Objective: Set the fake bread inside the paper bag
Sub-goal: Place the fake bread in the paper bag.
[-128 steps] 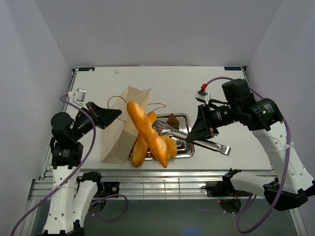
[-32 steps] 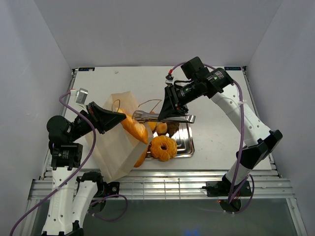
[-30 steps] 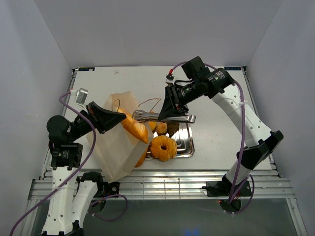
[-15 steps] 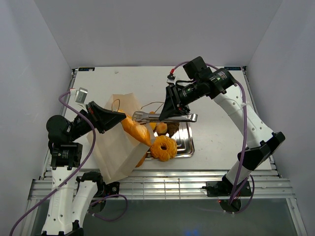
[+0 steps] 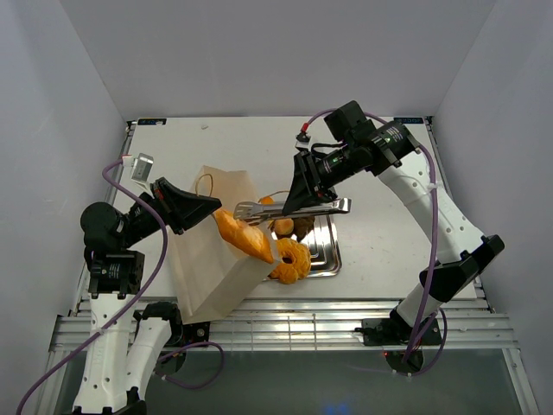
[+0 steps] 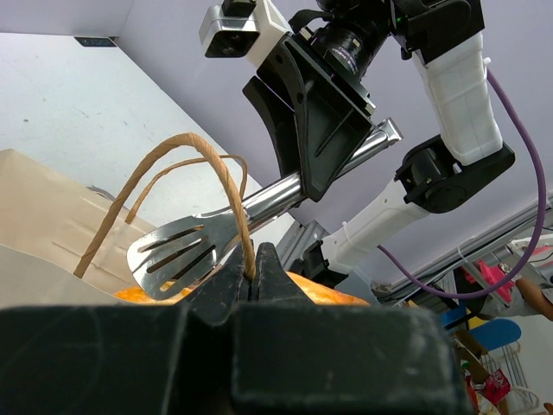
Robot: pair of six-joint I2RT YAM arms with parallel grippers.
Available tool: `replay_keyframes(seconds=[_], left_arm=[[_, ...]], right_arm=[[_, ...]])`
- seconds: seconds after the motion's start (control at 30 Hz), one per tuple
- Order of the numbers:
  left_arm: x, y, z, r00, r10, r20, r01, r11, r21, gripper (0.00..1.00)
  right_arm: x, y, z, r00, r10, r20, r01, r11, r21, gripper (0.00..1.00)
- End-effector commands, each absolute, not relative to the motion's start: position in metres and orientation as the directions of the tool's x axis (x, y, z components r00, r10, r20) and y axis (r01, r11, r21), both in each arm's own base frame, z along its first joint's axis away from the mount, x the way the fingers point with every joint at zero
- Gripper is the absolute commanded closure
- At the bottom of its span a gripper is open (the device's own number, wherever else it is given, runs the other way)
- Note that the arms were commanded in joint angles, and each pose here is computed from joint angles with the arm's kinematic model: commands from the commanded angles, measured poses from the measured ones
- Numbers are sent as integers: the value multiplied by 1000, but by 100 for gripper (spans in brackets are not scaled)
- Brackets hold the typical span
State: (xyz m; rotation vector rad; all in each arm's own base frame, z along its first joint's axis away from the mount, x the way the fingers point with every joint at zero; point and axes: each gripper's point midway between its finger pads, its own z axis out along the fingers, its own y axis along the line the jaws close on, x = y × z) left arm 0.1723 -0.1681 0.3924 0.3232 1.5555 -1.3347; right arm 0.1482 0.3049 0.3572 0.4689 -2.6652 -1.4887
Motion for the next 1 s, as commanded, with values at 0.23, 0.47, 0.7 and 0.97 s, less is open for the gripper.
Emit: replay_keyframes(seconds=[0.23, 0.47, 0.7, 0.97], left_arm=[[168, -168, 405, -410, -394, -823, 761, 350, -547, 100], [169, -168, 405, -409, -395, -823, 760, 352, -547, 100], [171, -167, 406, -404, -405, -820, 754, 360, -550, 100], [190, -162, 411, -379, -444, -812, 728, 398, -558, 100]], right_arm=[[135, 294, 370, -940, -305, -153, -282, 444, 851, 56], [132, 291, 370, -939, -305, -156, -284, 436, 854, 52], [130, 286, 374, -941, -290, -173, -291, 442, 848, 55], [144, 264, 407, -936, -145, -321, -351, 445, 824, 57]])
